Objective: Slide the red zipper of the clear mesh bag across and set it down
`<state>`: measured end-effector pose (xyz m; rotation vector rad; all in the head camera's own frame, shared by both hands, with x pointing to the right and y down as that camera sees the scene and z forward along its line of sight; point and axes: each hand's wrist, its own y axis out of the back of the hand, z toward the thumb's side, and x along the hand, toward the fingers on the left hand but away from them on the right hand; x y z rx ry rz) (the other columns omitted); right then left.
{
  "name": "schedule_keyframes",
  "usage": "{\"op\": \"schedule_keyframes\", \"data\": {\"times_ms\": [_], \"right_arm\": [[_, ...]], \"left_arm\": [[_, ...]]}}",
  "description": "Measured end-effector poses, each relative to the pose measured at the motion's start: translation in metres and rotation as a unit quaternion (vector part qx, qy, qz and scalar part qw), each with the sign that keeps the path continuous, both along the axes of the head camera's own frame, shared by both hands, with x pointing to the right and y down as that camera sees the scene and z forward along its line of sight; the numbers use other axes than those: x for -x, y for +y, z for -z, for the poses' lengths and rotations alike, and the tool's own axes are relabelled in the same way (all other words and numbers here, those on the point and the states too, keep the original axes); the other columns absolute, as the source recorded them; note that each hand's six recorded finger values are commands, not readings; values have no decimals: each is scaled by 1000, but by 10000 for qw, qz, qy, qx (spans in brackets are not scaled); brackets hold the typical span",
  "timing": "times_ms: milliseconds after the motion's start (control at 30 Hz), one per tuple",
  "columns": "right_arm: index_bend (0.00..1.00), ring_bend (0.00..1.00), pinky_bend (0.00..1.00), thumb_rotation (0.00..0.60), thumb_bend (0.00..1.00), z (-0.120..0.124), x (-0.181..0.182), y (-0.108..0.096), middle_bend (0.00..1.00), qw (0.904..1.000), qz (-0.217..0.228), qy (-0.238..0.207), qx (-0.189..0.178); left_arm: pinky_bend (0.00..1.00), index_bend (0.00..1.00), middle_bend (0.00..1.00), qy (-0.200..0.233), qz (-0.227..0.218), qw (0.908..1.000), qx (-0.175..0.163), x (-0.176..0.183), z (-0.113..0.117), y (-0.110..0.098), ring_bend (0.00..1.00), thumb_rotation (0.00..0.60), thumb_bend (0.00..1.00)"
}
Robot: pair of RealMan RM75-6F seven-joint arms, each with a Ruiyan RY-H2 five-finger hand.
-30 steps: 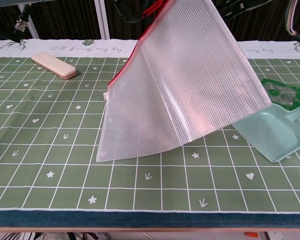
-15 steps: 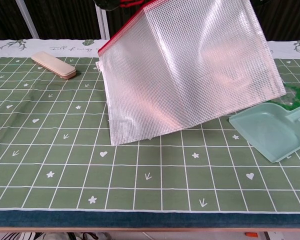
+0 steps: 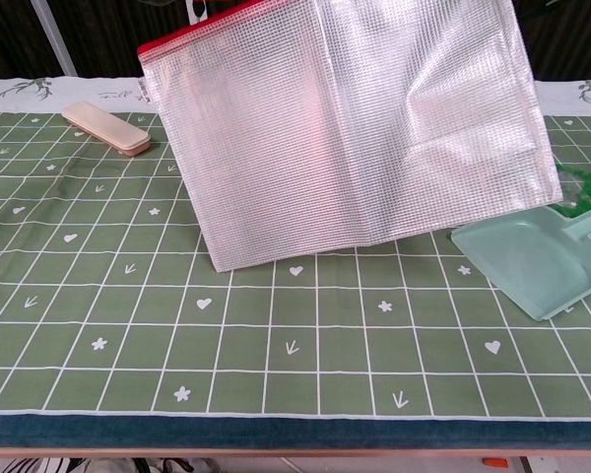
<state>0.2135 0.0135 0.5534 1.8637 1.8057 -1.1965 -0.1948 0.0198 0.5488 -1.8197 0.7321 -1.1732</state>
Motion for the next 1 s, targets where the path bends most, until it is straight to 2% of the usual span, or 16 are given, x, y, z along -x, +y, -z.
{"op": "schedule_keyframes", "data": {"times_ms": [500,1000], "right_arm": [[675,0,223,600,543,-5,-18,0,218,9998,-83,191,32],[675,0,223,600,544,-7,-25,-1,218,9996,-158,243,20]], "left_arm": [[0,624,161,-149,109,9998,96,33,-3,4,0,600,464],[0,624,161,-208,226,9995,99,52,-1,3,0,600,464]]}}
